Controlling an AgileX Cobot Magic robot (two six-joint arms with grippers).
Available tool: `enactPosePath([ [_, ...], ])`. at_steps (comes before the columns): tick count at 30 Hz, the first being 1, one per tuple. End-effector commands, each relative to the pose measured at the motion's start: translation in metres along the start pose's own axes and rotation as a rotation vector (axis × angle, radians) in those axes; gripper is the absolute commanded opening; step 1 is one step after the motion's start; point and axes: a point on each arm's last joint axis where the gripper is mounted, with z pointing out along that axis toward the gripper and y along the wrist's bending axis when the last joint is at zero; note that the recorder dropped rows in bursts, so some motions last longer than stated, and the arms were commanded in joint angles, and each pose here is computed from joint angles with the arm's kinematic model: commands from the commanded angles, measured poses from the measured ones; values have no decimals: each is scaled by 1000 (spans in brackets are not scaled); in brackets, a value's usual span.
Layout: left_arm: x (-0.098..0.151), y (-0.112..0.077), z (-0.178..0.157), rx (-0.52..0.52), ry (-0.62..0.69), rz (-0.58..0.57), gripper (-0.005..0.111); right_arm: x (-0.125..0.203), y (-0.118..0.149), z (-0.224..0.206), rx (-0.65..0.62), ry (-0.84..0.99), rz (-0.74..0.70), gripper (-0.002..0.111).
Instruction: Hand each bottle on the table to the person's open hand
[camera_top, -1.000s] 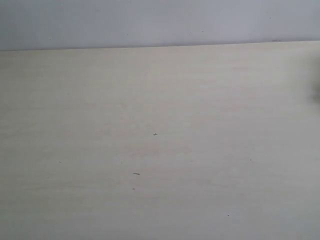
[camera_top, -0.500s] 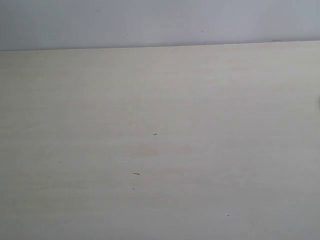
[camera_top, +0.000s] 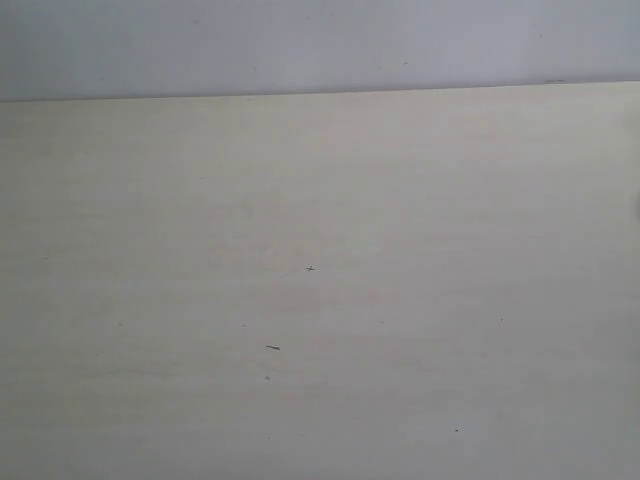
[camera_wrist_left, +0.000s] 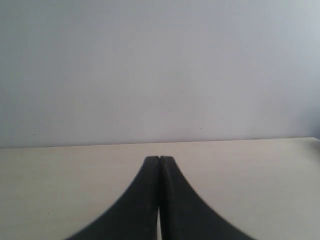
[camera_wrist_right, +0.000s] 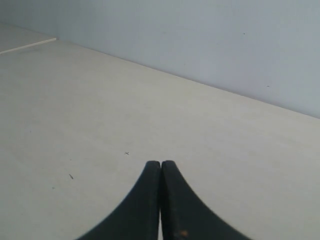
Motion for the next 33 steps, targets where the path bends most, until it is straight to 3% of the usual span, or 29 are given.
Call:
enactPosePath([
  [1, 1, 1, 0, -7, 3, -27, 0, 1, 0, 1, 5, 3, -2, 0],
  [7, 1, 4, 0, -68, -8, -84, 0, 1, 0, 1, 5, 3, -2, 0],
  [12, 1, 7, -1, -121, -12, -65, 0, 1, 0, 1, 5, 3, -2, 0],
  [33, 1, 7, -1, -124, -13, -69, 0, 1, -1, 1, 6, 0, -2, 0],
])
